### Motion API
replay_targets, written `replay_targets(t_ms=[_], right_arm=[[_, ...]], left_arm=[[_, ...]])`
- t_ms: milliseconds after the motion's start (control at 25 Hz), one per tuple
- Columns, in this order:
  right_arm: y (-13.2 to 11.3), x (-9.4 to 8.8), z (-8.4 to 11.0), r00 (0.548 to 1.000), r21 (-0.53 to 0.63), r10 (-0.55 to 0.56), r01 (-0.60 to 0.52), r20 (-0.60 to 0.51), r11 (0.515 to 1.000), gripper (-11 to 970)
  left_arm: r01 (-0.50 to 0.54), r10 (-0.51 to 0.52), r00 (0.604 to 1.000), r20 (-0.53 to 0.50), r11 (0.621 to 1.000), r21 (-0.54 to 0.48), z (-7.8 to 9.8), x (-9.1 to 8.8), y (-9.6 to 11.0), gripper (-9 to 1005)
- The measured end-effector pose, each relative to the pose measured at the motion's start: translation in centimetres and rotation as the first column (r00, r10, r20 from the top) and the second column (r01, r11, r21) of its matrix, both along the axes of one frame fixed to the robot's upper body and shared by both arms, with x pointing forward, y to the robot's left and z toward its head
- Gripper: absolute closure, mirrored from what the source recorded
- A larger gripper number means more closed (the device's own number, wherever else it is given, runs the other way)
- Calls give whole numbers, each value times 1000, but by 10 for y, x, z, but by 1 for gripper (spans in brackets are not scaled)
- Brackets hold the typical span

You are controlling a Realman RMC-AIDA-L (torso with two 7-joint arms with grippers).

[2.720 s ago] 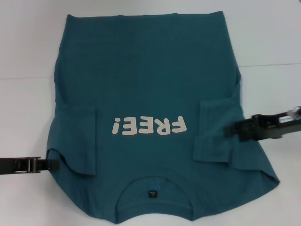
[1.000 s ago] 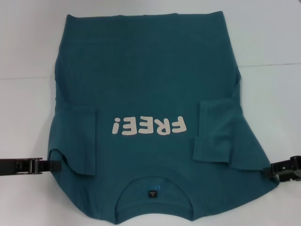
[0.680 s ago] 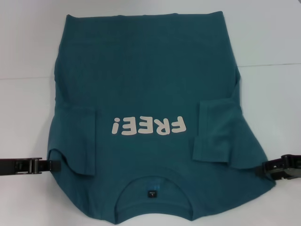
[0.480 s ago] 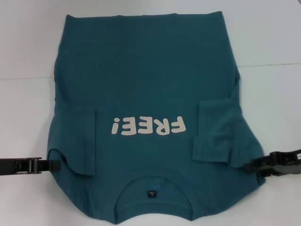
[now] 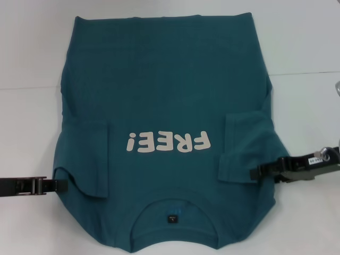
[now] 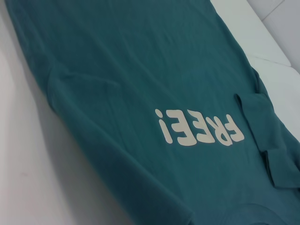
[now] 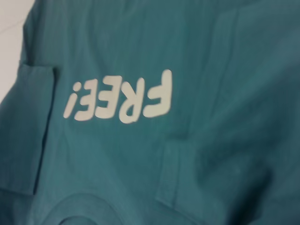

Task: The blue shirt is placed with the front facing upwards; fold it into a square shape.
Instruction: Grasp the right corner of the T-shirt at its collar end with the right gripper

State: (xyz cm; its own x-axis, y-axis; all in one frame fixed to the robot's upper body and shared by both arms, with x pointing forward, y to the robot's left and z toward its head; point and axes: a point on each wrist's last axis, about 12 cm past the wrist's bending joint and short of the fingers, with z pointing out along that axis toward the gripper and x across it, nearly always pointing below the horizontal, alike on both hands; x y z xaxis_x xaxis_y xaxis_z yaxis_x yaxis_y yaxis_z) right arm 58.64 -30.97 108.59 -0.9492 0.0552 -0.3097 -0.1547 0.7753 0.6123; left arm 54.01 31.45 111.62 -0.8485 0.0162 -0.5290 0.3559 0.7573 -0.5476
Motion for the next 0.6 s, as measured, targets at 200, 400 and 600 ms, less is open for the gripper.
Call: replay_targets(t_ms=[200,400,600], right_arm=[[9,9,2,1000,-4,-1,1,27,1000,225],[20,16,0,999,-5,0,1,42,1000,224],[28,20,4,998,15,2,-3,57,1000,224]], left_arm=[[1,-1,1000,0,1000,-2,-2,-1,0,963],[2,-2,1000,-4,1000,-5,-3,0,1,963],[1,-1,1000,-2,1000,-3,-3,0,2,964]])
